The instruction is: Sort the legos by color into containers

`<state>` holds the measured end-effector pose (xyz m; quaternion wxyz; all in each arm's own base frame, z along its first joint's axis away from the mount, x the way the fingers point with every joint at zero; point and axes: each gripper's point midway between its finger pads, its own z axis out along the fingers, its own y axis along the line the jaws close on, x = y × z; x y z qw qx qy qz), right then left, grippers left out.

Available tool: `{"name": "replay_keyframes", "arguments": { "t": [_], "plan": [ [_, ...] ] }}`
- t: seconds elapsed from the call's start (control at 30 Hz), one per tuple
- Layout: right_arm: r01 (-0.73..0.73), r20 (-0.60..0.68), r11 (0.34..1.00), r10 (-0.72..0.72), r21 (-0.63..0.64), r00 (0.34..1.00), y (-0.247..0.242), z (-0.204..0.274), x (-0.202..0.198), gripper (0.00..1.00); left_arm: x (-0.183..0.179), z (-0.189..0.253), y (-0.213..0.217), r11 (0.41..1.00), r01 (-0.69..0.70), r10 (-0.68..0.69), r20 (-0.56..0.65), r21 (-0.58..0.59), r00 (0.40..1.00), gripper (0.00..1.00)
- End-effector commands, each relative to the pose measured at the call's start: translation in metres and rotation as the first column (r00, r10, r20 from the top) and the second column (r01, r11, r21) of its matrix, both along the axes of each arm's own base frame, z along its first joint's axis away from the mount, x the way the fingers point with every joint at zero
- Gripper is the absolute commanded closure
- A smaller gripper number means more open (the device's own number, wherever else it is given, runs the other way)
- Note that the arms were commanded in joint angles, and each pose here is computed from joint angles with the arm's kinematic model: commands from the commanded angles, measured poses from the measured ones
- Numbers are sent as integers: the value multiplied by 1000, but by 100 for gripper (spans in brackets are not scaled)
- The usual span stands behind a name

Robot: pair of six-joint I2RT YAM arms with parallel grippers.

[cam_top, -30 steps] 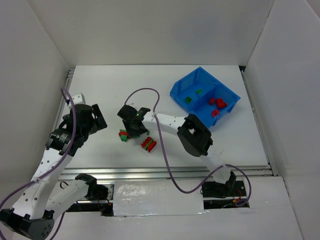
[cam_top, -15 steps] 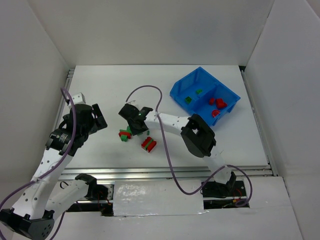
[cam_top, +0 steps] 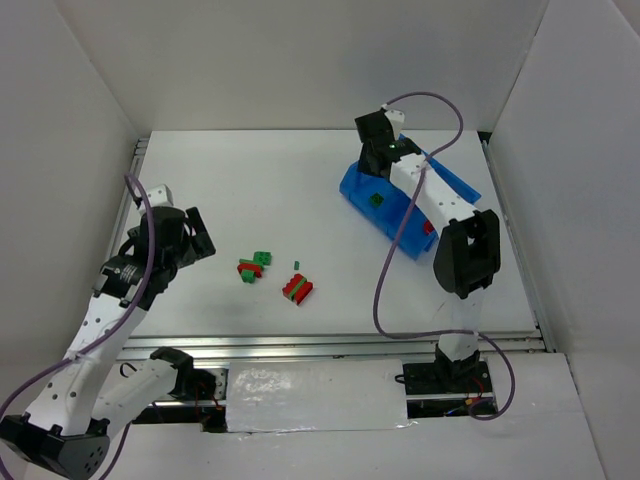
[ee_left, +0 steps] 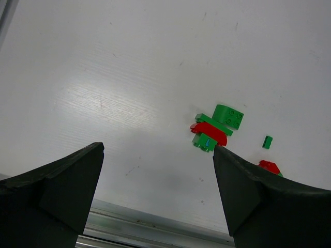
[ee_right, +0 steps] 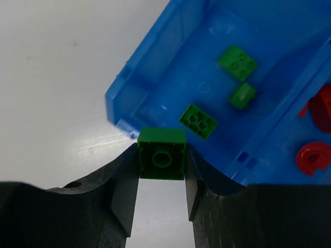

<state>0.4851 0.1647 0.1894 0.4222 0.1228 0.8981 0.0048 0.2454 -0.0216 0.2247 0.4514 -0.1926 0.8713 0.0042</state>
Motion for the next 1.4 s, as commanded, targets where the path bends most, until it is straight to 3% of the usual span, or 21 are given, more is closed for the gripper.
{"name": "replay_keyframes", "arguments": {
  "t": [0.0,0.1,0.17,0.2,0.27,0.3,0.5,0.6,0.8,0.97,1.37],
  "plan": [
    [41,-25,997,-43,-63,999,-11,-11,14,70,5,-1,-2,1000,18,-18,8,5,1000,1],
    [83,-12,995,-84,-60,996,-27,-14,36,64,6,-2,-3,1000,24,-24,-1,7,1000,0],
    [83,-11,995,-84,-61,996,-29,-14,50,54,7,-3,-3,1000,28,-28,-3,6,1000,0],
    [86,-11,994,-87,-66,996,-32,-14,54,33,7,-3,-3,1000,30,-30,-3,7,1000,0],
    [65,0,995,-65,-79,998,-29,-8,62,5,7,-3,-5,999,39,-39,-2,5,999,1],
    [61,4,995,-60,-75,998,-28,-5,63,0,7,-4,-5,999,42,-42,-5,4,999,0],
    [-61,61,998,63,-36,996,16,27,50,0,9,-3,1,1000,11,-11,-9,7,1000,1],
    [-268,21,962,267,53,963,88,13,15,0,9,-2,9,999,-31,31,-6,11,1000,1],
    [-362,-77,930,366,54,928,208,-41,-77,0,3,3,26,994,-113,112,18,12,994,1],
    [-259,-113,965,263,51,958,240,-72,-112,0,4,2,21,997,-82,82,14,1,997,0],
    [-279,-233,955,295,100,926,270,-139,-145,6,4,5,12,999,-24,25,37,-26,999,1]
  ]
}}
